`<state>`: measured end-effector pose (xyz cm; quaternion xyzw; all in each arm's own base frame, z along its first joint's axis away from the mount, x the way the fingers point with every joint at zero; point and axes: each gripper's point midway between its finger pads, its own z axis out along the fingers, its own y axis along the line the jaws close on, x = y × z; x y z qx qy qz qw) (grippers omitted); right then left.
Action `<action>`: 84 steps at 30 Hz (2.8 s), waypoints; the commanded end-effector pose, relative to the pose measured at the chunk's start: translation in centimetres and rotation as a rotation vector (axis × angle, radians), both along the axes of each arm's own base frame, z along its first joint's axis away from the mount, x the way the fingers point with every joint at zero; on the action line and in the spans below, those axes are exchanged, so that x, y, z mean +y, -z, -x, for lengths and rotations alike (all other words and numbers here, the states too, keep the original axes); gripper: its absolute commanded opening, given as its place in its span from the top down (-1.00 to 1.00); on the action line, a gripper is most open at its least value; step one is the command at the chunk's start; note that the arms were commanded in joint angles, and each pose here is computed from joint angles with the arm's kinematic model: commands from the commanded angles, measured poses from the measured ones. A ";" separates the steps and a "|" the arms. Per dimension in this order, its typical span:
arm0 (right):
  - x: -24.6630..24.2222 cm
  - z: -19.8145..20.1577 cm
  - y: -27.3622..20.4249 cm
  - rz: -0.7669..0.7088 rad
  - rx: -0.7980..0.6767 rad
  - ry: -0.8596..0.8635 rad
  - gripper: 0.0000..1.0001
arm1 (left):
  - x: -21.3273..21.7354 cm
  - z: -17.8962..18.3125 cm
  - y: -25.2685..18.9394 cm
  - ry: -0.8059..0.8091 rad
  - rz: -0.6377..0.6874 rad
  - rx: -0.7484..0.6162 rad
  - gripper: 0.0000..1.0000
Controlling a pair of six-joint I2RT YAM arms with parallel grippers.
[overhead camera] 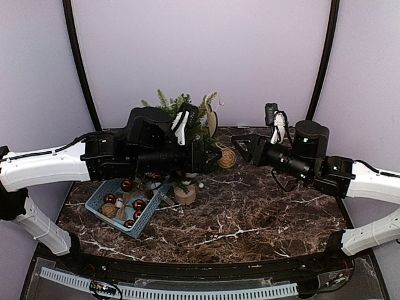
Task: Decorate the small christmas tree
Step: Pick up the ornament ball from the bin.
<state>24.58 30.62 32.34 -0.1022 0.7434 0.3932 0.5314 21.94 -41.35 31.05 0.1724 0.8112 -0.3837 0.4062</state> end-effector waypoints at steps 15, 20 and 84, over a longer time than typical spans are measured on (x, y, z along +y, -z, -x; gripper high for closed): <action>0.7 1.8 4.6 0.060 -0.016 -0.117 -0.54 | 3.0 4.9 -5.4 0.194 0.138 -0.014 -0.39; 2.3 1.8 4.5 0.075 -0.022 -0.146 -0.54 | 3.2 5.3 -5.8 0.205 0.132 -0.009 -0.42; -1.1 1.2 8.1 0.337 0.088 0.280 -0.76 | 10.4 7.5 -6.0 0.186 0.021 0.039 -0.77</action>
